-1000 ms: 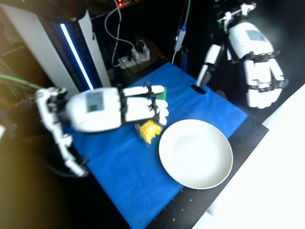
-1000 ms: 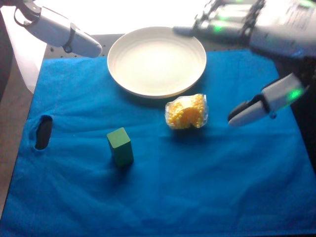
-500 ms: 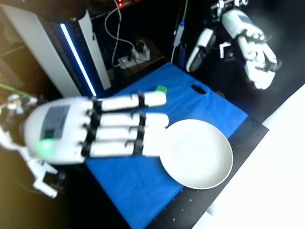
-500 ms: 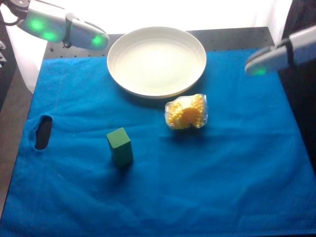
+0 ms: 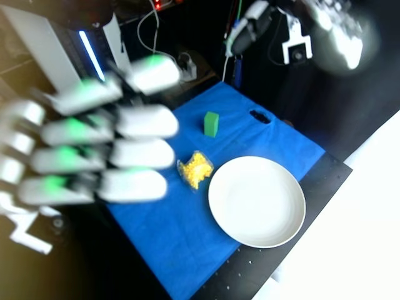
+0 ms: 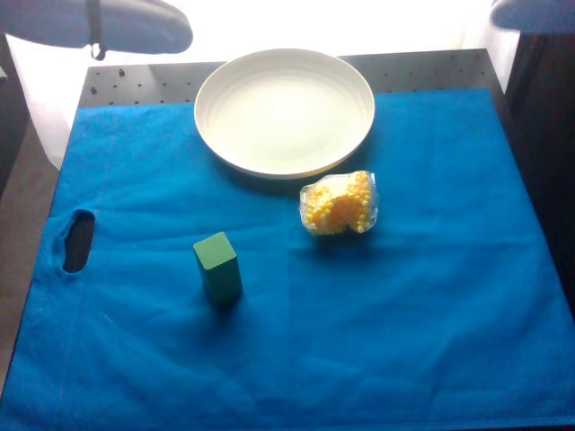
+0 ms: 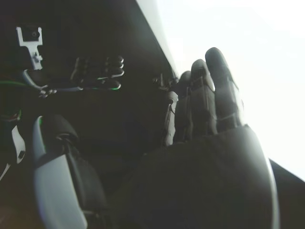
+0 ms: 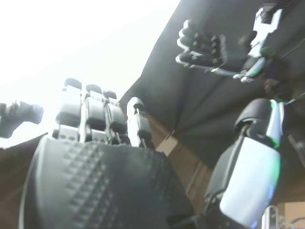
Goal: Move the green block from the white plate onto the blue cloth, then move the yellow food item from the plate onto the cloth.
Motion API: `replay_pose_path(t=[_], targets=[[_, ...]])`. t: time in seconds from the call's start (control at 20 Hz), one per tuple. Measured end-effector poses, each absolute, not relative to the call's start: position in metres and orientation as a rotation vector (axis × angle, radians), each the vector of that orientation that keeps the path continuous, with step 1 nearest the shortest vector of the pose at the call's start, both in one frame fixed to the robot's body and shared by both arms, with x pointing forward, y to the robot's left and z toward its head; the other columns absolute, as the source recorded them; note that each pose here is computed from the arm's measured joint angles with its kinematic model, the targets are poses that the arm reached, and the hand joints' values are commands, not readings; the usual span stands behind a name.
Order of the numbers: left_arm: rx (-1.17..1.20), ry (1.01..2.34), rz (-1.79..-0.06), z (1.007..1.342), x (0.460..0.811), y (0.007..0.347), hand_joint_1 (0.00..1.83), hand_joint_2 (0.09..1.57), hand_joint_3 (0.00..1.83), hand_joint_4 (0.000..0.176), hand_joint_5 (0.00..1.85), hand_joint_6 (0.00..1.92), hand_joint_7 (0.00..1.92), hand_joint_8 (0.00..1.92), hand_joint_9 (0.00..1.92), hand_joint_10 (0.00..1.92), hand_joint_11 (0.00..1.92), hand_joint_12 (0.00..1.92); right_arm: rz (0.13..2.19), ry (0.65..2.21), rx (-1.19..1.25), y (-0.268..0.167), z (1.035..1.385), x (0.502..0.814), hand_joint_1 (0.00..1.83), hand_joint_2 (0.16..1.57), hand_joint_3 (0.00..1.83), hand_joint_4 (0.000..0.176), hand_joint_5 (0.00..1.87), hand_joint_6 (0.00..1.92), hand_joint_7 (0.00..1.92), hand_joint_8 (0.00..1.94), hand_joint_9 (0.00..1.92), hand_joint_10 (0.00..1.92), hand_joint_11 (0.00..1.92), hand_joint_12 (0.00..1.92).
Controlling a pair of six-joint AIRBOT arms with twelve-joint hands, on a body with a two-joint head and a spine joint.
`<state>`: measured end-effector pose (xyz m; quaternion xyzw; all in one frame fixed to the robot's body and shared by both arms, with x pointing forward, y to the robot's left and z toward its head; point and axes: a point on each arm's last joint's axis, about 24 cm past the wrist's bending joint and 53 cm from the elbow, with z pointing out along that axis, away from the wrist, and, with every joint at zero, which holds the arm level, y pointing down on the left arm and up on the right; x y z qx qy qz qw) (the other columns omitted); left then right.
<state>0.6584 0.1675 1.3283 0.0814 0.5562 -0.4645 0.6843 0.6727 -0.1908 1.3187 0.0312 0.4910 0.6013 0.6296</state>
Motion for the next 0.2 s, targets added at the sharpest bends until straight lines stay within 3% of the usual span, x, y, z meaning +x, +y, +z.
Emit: replay_pose_path(t=[0.15, 0.2], targets=[[0.21, 1.133, -1.045, 1.354, 0.634, 0.171, 0.57, 0.74, 0.0, 0.112, 0.07, 0.0, 0.31, 0.0, 0.37, 0.01, 0.0, 1.12, 1.414, 1.025, 0.073, -0.203, 1.344, 0.653, 0.66, 0.66, 0.0, 0.176, 0.0, 0.0, 0.01, 0.0, 0.0, 0.0, 0.0, 0.0], [0.217, 1.107, -1.053, 1.36, 0.628, 0.171, 0.57, 0.74, 0.0, 0.112, 0.07, 0.0, 0.31, 0.0, 0.37, 0.01, 0.0, 1.12, 1.426, 1.003, 0.071, -0.205, 1.35, 0.647, 0.66, 0.66, 0.0, 0.176, 0.0, 0.0, 0.01, 0.0, 0.0, 0.0, 0.0, 0.0]])
